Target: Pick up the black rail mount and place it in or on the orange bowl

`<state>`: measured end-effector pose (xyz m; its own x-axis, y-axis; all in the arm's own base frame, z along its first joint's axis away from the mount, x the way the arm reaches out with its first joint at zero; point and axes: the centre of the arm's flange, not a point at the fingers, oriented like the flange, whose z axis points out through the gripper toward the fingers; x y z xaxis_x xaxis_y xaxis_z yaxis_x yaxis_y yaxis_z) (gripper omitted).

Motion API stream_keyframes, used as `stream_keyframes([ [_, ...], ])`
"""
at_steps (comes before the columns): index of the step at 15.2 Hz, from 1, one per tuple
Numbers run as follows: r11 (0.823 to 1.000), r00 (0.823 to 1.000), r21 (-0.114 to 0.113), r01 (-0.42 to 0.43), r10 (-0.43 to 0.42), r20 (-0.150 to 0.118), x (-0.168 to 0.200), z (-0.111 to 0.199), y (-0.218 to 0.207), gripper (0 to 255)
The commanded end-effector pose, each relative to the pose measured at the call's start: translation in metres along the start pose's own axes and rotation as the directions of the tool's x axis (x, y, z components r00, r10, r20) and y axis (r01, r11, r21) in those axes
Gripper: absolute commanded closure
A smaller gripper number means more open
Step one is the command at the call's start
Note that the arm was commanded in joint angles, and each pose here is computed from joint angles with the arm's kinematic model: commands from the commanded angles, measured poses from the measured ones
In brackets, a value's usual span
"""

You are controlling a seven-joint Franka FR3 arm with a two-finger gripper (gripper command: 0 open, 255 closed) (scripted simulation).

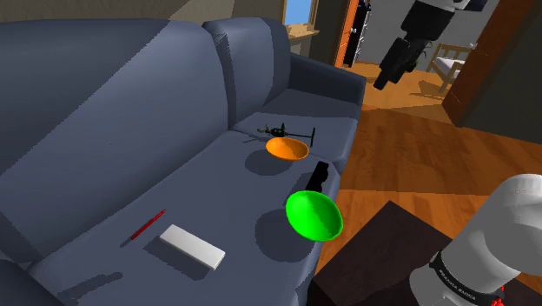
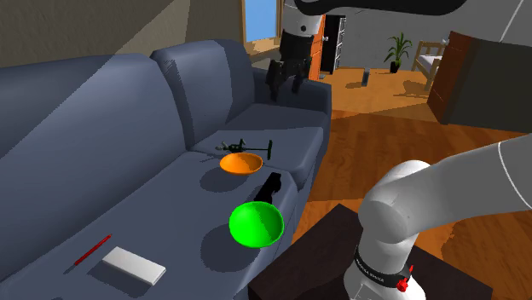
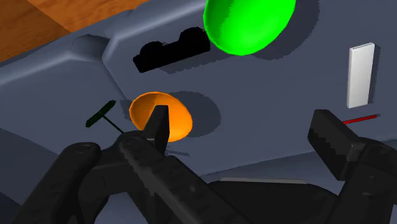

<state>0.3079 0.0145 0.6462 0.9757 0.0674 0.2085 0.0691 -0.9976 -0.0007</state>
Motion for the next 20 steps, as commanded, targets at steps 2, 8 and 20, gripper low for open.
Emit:
stream_keyframes([
  [2, 1.0, 1.0, -0.004, -0.03, 0.03, 0.006, 0.006, 0.012, 0.0, 0],
  [8, 0.978, 0.977, -0.029, -0.207, 0.208, 0.041, 0.039, 0.086, 0.007, 0],
  [20, 0.841, 0.837, -0.097, -0.532, 0.54, 0.093, 0.089, 0.237, 0.041, 0],
])
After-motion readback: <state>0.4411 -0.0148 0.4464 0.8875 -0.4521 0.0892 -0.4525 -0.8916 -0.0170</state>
